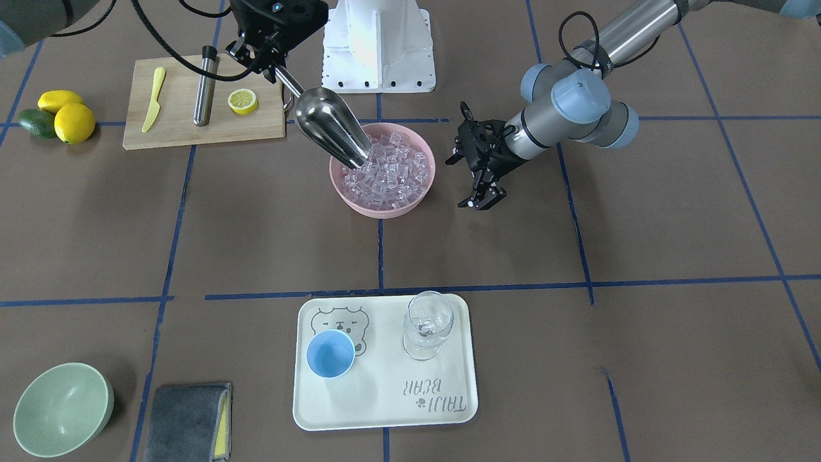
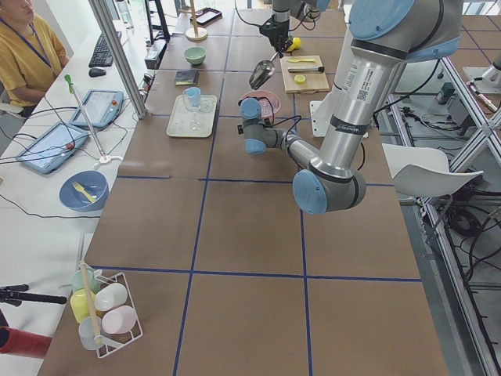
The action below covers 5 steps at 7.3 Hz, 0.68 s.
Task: Put ice in cup with scoop
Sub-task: 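Dig the scoop into the ice cubes with the right gripper and fill it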
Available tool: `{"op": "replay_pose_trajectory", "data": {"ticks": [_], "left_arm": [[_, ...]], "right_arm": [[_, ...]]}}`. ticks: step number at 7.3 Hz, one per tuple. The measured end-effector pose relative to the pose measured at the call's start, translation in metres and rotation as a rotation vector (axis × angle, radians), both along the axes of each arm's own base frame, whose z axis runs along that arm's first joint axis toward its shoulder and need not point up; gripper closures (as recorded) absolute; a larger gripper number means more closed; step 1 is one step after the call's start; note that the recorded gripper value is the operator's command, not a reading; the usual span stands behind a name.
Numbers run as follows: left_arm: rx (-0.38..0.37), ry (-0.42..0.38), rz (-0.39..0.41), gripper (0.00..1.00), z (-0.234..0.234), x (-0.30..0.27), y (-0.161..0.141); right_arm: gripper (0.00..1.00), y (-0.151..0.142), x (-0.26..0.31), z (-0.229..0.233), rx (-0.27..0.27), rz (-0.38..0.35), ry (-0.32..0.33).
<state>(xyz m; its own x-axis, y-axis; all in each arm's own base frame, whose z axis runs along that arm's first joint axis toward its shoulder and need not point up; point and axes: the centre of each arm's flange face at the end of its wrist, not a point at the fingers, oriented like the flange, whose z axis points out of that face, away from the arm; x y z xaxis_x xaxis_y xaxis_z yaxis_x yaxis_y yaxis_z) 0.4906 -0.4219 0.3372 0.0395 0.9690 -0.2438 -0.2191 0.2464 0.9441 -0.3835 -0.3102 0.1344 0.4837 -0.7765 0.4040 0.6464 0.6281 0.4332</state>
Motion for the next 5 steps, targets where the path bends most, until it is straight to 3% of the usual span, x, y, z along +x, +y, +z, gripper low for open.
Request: {"op": "replay_pose_trajectory", "data": {"ticks": [5], "left_arm": [[0.009, 0.009, 0.001, 0.00, -0.005, 0.004, 0.002]], "right_arm": [[1.00, -0.024, -0.032, -0.054, -0.012, -0.143, 0.290]]}}
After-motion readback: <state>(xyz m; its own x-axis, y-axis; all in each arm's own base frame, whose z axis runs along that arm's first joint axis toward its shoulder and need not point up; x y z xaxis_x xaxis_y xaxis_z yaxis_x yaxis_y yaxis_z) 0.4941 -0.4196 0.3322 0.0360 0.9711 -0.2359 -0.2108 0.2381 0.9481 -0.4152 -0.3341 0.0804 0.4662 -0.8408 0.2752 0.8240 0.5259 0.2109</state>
